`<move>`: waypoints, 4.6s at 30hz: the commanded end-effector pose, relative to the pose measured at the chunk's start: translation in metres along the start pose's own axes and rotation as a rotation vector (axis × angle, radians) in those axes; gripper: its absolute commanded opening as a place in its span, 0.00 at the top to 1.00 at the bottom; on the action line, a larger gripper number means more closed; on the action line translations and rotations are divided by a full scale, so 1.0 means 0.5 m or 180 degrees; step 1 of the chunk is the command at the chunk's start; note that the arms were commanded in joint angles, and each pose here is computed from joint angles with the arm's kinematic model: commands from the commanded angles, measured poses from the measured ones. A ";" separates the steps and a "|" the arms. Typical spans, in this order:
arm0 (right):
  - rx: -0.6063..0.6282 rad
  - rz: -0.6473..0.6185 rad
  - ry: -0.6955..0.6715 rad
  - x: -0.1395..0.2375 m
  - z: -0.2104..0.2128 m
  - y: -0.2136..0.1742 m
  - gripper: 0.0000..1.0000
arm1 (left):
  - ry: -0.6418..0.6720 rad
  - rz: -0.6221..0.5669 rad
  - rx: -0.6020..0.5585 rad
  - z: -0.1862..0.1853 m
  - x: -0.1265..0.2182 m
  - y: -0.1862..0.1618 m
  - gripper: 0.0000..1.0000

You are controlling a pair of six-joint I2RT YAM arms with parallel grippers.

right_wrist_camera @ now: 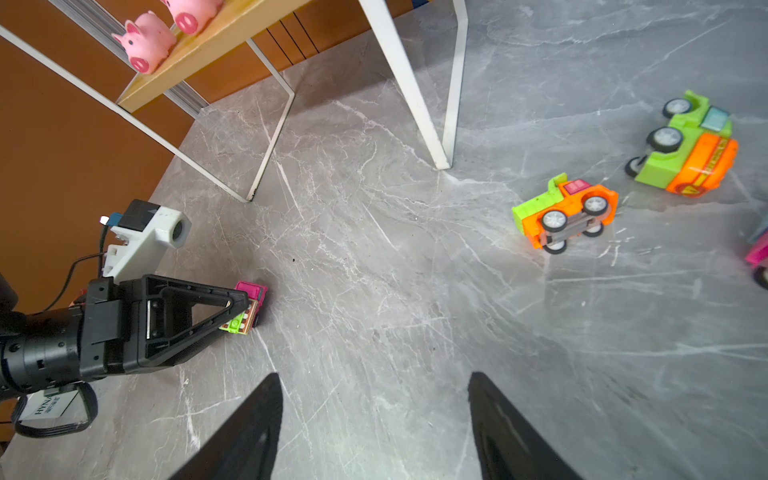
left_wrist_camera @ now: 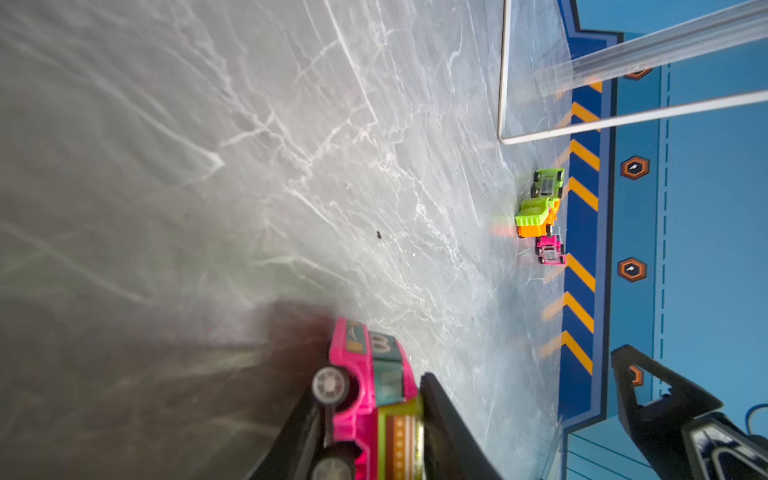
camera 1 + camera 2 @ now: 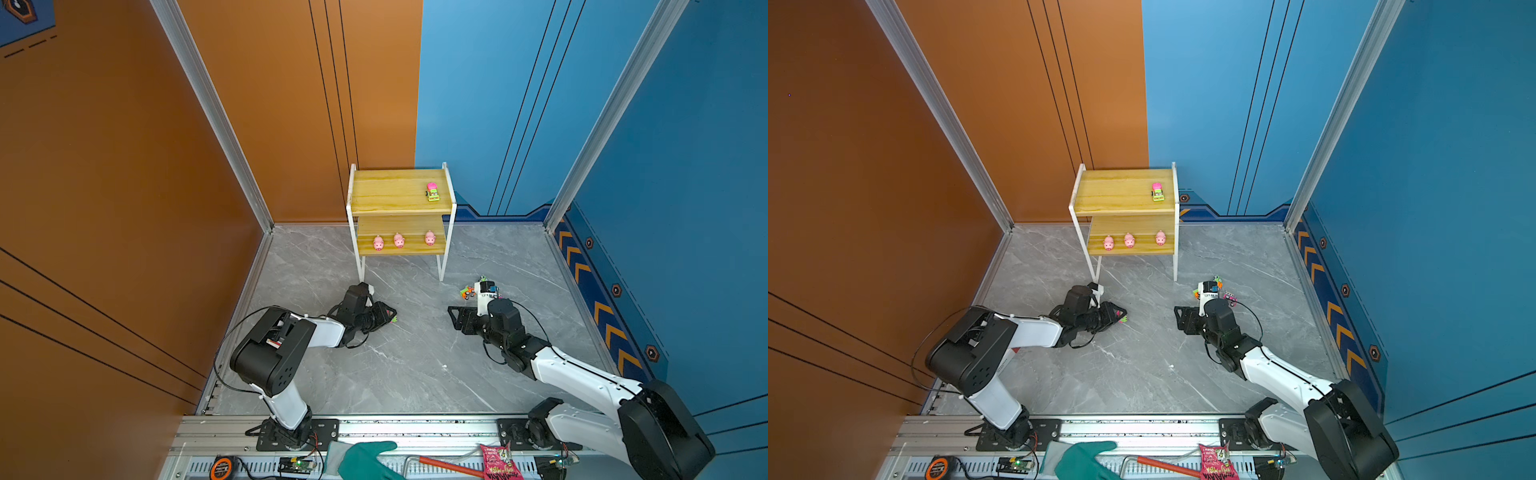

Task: Place and organize the plastic toys onto the shelf

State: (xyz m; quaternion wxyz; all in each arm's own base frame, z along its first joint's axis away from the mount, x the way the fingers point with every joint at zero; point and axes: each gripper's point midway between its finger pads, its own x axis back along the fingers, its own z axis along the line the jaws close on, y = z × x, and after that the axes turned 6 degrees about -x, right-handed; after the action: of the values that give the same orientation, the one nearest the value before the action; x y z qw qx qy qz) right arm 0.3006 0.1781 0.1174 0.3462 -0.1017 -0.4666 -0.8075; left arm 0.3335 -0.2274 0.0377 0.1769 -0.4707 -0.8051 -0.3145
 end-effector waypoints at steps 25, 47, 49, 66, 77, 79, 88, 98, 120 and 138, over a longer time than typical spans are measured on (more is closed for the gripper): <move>0.0745 0.0093 0.0227 -0.051 0.089 -0.008 0.27 | 0.0764 -0.0156 -0.0033 0.103 0.092 0.052 0.36; 0.3759 0.0770 0.2021 -0.215 0.293 -0.146 0.21 | 0.1609 0.0197 -0.1109 0.028 0.303 0.078 0.02; 0.3869 0.0831 0.2019 -0.231 0.293 -0.147 0.21 | 0.1673 0.0262 -0.1178 0.025 0.326 0.076 0.02; 0.4340 0.1260 0.1677 -0.327 0.236 -0.170 0.23 | 0.1400 0.0344 -0.1142 0.024 0.345 0.096 0.02; 0.4325 0.1414 0.1677 -0.370 0.232 -0.184 0.24 | 0.1328 0.0293 -0.1085 0.032 0.348 0.097 0.01; 0.4324 0.1444 0.1701 -0.370 0.233 -0.186 0.27 | 0.1304 0.0276 -0.1072 0.031 0.348 0.100 0.01; 0.4362 0.1538 0.1747 -0.363 0.230 -0.198 0.44 | 0.1260 0.0228 -0.1015 0.033 0.351 0.107 0.00; 0.4344 0.1523 0.1723 -0.358 0.235 -0.193 0.61 | 0.1243 0.0189 -0.1007 0.032 0.355 0.109 0.01; 0.3581 0.1277 0.1418 -0.291 0.269 -0.171 0.72 | 0.1215 0.0087 -0.1007 0.022 0.368 0.114 0.02; 0.1566 0.0511 -0.0487 -0.242 0.227 -0.131 0.71 | 0.1063 -0.0036 -0.1031 -0.004 0.381 0.115 0.02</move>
State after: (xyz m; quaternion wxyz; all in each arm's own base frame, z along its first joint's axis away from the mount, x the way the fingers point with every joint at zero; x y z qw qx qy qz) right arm 0.3193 0.3691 0.0671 0.4559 -0.0415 -0.6956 -0.5536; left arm 0.2928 -0.0837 0.1665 0.2372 -0.4292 -0.6974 -0.5227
